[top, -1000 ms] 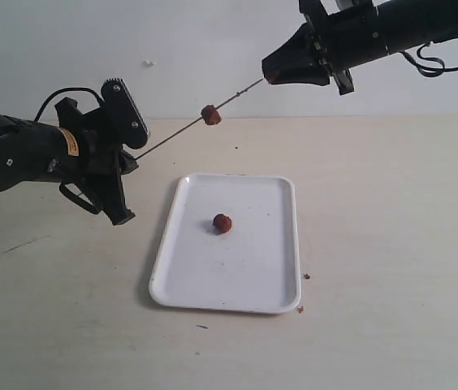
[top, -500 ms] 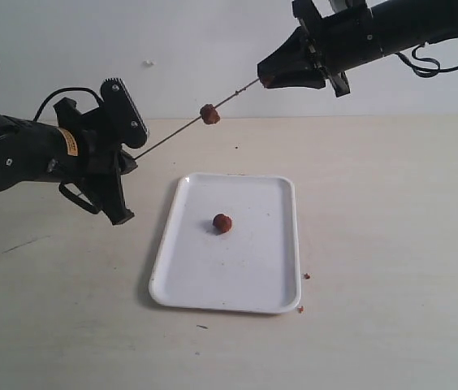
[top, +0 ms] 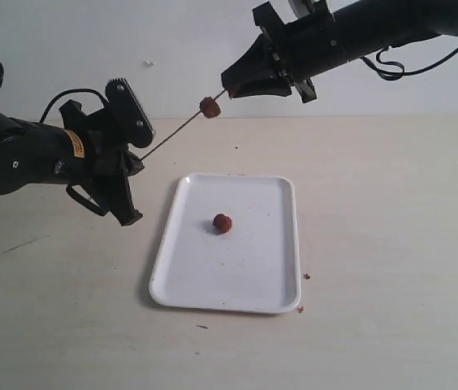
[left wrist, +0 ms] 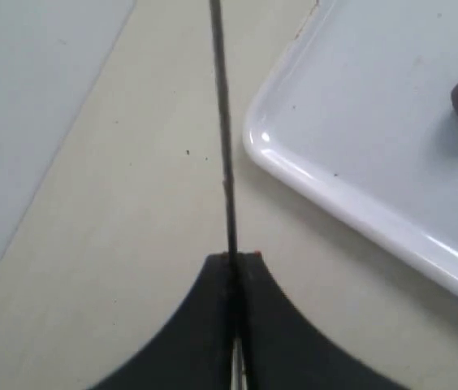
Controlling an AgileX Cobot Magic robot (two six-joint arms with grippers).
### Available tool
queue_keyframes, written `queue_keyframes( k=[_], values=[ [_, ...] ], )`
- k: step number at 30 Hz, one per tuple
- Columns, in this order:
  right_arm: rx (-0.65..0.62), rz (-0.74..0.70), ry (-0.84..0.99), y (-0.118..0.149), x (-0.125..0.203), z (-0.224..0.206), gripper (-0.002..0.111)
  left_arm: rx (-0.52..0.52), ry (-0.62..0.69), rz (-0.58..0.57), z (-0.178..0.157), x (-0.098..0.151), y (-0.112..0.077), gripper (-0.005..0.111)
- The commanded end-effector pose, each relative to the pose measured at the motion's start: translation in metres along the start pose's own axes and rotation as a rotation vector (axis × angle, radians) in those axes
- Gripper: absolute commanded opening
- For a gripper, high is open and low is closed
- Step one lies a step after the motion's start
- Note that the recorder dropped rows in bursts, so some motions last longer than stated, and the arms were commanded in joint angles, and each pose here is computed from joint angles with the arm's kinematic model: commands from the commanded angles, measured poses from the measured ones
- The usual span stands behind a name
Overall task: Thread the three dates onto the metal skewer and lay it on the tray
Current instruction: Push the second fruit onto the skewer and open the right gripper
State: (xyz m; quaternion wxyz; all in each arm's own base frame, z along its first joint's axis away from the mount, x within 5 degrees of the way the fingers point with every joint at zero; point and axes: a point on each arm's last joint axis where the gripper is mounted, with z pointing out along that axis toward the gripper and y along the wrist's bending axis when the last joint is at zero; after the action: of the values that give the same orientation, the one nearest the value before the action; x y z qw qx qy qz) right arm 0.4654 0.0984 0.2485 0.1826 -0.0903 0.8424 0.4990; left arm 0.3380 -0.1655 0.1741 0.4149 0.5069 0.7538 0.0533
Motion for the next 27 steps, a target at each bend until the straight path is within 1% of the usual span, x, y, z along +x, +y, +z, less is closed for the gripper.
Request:
queue_keyframes(
  k=[1, 5, 7, 10, 11, 13, 14, 15, 20, 27],
  values=[
    [-0.008, -0.039, 0.030, 0.008, 0.003, 0.008, 0.023, -0.010, -0.040, -0.022, 0.001, -0.006, -0.002, 0.000],
    [0.018, -0.058, 0.062, 0.009, 0.006, 0.014, 0.023, -0.013, -0.046, -0.033, 0.001, -0.007, -0.002, 0.000],
    [0.018, -0.058, 0.062, 0.009, 0.006, 0.014, 0.025, -0.013, -0.046, -0.033, 0.001, -0.007, -0.002, 0.000],
    [0.020, -0.058, 0.061, 0.008, 0.006, 0.013, 0.037, -0.012, -0.046, -0.037, 0.001, -0.007, -0.002, 0.000],
    [0.025, -0.060, 0.065, 0.008, 0.006, 0.013, 0.045, -0.012, -0.046, -0.037, 0.001, -0.007, -0.002, 0.000],
    [0.031, -0.064, 0.069, 0.007, 0.007, 0.013, 0.057, -0.012, -0.046, -0.042, 0.001, -0.007, -0.002, 0.000],
    [0.031, -0.065, 0.069, 0.007, 0.007, 0.013, 0.062, -0.012, -0.046, -0.042, 0.001, -0.007, -0.002, 0.000],
    [0.031, -0.068, 0.069, 0.007, 0.007, 0.013, 0.065, -0.012, -0.046, -0.044, 0.001, -0.007, -0.002, 0.000],
    [0.044, -0.075, 0.052, 0.002, 0.004, 0.004, 0.066, -0.010, -0.043, -0.051, 0.001, -0.006, -0.002, 0.000],
    [0.118, -0.058, 0.024, -0.021, 0.000, -0.026, 0.068, -0.004, -0.027, -0.054, 0.001, -0.004, -0.002, 0.000]
  ],
)
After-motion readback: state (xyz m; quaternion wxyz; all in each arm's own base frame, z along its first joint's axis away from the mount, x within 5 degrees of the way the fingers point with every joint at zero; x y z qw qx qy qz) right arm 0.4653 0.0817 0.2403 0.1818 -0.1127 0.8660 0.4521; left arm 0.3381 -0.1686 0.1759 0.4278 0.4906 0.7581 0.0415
